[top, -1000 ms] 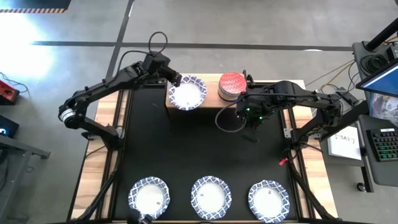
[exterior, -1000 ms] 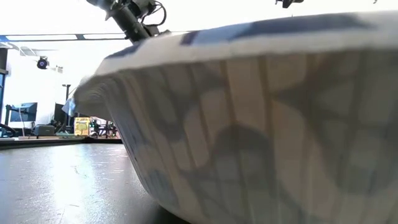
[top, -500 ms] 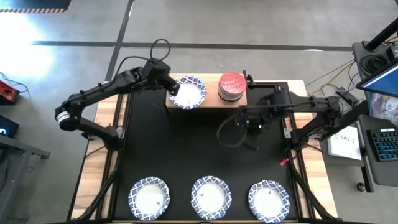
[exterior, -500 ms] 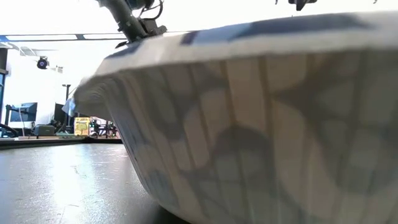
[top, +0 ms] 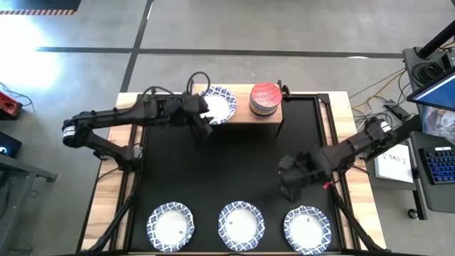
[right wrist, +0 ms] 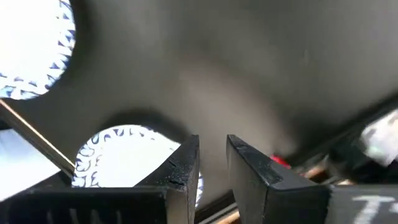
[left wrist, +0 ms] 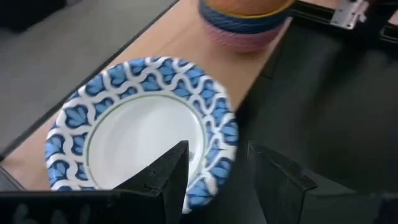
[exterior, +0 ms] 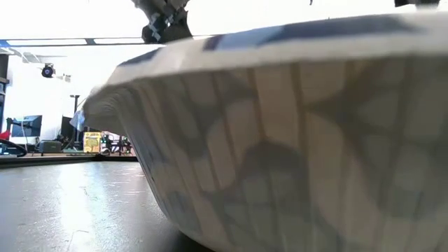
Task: Place and stack bowls onto a shelf
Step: Stack the blue bowl on top of the bowl on the shelf
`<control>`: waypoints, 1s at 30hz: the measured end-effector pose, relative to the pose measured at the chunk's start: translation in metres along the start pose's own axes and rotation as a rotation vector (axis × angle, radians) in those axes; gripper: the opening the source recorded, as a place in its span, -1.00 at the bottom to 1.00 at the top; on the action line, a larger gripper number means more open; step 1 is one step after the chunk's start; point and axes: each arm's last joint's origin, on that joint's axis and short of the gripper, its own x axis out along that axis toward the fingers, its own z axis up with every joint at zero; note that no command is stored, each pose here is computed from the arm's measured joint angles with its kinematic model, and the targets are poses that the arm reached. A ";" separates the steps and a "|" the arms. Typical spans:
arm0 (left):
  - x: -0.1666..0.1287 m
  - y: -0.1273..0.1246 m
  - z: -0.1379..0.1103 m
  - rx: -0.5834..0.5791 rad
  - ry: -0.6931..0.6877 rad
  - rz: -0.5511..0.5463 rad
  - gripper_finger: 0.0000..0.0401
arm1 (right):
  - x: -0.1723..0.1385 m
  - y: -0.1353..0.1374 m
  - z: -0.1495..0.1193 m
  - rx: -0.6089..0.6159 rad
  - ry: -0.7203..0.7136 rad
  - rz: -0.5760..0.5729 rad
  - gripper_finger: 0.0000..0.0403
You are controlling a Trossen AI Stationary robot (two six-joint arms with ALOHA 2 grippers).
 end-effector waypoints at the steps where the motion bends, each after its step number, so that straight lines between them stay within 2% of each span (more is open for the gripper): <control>1: -0.003 -0.004 -0.001 0.016 -0.007 0.001 -0.26 | 0.005 0.004 -0.005 0.026 0.008 0.008 -0.62; 11: -0.011 -0.021 -0.004 0.081 -0.031 0.011 -0.26 | 0.050 0.045 -0.036 0.210 0.041 0.211 -0.33; 15: -0.012 -0.023 -0.005 0.092 -0.029 0.005 -0.26 | 0.066 0.051 -0.040 0.305 0.061 0.176 -0.23; 20: -0.012 -0.024 -0.008 0.105 -0.004 0.008 -0.26 | 0.077 0.059 -0.040 0.365 0.069 0.157 -0.18; 30: -0.017 -0.035 -0.012 0.133 0.000 -0.026 -0.26 | 0.109 0.084 -0.042 0.365 0.119 0.145 -0.17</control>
